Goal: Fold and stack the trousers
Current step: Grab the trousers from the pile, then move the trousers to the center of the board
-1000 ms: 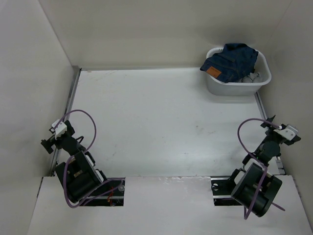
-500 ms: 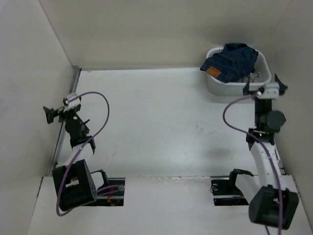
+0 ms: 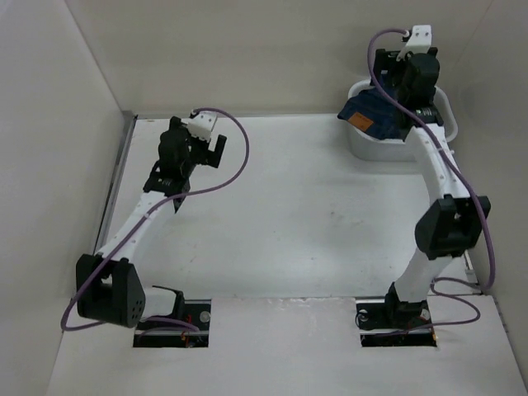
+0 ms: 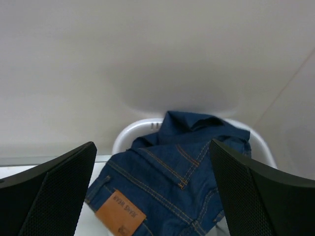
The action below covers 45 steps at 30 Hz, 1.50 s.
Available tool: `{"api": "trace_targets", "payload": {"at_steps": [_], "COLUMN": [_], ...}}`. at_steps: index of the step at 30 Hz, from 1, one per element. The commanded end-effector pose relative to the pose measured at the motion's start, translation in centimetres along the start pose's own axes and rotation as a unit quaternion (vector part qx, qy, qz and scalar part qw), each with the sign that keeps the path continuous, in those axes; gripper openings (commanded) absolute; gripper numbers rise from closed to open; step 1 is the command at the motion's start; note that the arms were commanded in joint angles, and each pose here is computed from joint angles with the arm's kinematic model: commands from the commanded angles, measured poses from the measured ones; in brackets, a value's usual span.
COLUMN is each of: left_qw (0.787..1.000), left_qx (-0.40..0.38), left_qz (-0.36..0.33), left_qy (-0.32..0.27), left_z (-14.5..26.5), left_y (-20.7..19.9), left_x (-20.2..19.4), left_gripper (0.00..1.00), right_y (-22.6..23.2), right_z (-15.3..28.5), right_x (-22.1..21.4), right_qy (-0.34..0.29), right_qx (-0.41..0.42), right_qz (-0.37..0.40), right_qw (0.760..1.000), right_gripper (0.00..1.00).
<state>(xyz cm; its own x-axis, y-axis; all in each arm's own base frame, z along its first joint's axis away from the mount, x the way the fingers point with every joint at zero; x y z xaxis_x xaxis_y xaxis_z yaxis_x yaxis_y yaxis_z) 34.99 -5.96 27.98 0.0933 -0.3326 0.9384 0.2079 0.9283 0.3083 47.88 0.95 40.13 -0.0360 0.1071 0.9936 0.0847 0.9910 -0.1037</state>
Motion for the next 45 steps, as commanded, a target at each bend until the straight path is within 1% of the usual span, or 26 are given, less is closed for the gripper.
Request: {"api": "trace_targets", "payload": {"at_steps": [1,3,5,8,13,18,19,21,23,24,25,26,28,31,34,36,40,41,45], "left_qw": [0.965,0.947,0.943,0.950,0.963,0.967,0.967,0.967,0.967,0.967,0.967,0.967,0.967,0.968,0.970,0.972,0.976,0.977,0.983], "left_qx": [-0.163,-0.198,-0.212,-0.209,-0.212,-0.198,-0.197,-0.197,-0.197,-0.197,-0.198,-0.198,-0.197,-0.195,-0.188,-0.182,-0.170,-0.164,-0.135], "left_qz": [0.157,0.197,0.198,0.163,0.067,0.056,0.058,0.059,0.057,0.057,0.056,0.055,0.055,0.056,0.056,0.059,0.065,0.068,0.079], "left_qy": [0.136,0.157,0.161,0.166,0.150,0.150,0.152,0.151,0.152,0.153,0.153,0.153,0.152,0.148,0.141,0.134,0.120,0.115,0.095], "left_z": [0.8,0.3,-0.1,-0.8,-2.1,-3.1,-3.1,-3.1,-3.0,-3.0,-3.0,-3.0,-2.9,-2.7,-2.5,-2.2,-1.2,-0.9,0.8], "left_y": [-4.1,-4.4,-4.6,-4.8,-5.2,-4.9,-4.9,-4.8,-4.8,-4.8,-4.8,-4.8,-4.7,-4.5,-4.2,-4.0,-3.3,-3.1,-1.6], "left_x": [-1.6,-1.7,-1.9,-2.3,-1.4,-1.1,-1.1,-0.9,-0.9,-0.9,-0.9,-0.9,-0.7,-0.5,0.0,0.3,1.0,1.1,1.6], "left_gripper": [1.00,1.00,1.00,1.00,1.00,1.00,1.00,1.00,1.00,1.00,1.00,1.00,1.00,1.00,1.00,1.00,1.00,1.00,1.00], "right_y": [-0.3,-1.0,-2.5,-3.6,-3.5,-3.1,-3.1,-3.1,-3.1,-3.1,-3.1,-3.0,-3.3,-3.8,-4.7,-4.3,-3.7,-3.5,-1.0], "right_z": [-1.7,-3.1,-4.3,-5.6,-7.2,-7.5,-7.5,-7.5,-7.5,-7.5,-7.4,-7.2,-6.6,-5.5,-3.5,-1.7,3.2,4.3,10.8], "right_x": [-4.8,-6.0,-7.5,-9.8,-13.4,-16.1,-16.4,-16.6,-16.7,-16.4,-15.9,-15.2,-13.1,-8.7,-2.3,2.2,11.4,13.1,22.0], "right_qy": [0.134,0.141,0.145,0.151,0.177,0.202,0.206,0.211,0.216,0.216,0.214,0.208,0.186,0.129,0.039,-0.021,-0.156,-0.182,-0.314], "right_qx": [-0.098,-0.138,-0.174,-0.191,-0.194,-0.196,-0.193,-0.183,-0.156,-0.139,-0.127,-0.117,-0.115,-0.117,-0.122,-0.129,-0.152,-0.150,-0.106], "right_qz": [-0.030,-0.053,-0.097,-0.144,-0.144,-0.148,-0.149,-0.153,-0.166,-0.175,-0.182,-0.186,-0.185,-0.179,-0.170,-0.164,-0.153,-0.151,-0.126], "right_qw": [0.986,0.979,0.969,0.959,0.954,0.948,0.948,0.948,0.949,0.951,0.951,0.953,0.958,0.968,0.977,0.978,0.964,0.960,0.935], "right_gripper": [1.00,1.00,1.00,1.00,1.00,1.00,0.94,0.74,0.40,0.25,0.14,0.07,0.00,0.00,0.00,0.00,0.00,0.00,0.00]}}
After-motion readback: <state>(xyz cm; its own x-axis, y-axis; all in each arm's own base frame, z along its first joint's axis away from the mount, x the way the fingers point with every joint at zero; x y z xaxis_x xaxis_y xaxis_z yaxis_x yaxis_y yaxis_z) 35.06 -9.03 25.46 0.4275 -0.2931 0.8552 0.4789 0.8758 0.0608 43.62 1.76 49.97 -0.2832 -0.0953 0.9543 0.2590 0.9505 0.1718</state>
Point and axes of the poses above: each gripper's point midway between its finger pads, its own z axis back along the fingers, its own y axis along the line the jaws close on, x = y × z, the point moved 8 cm from there along z, back along the fingers
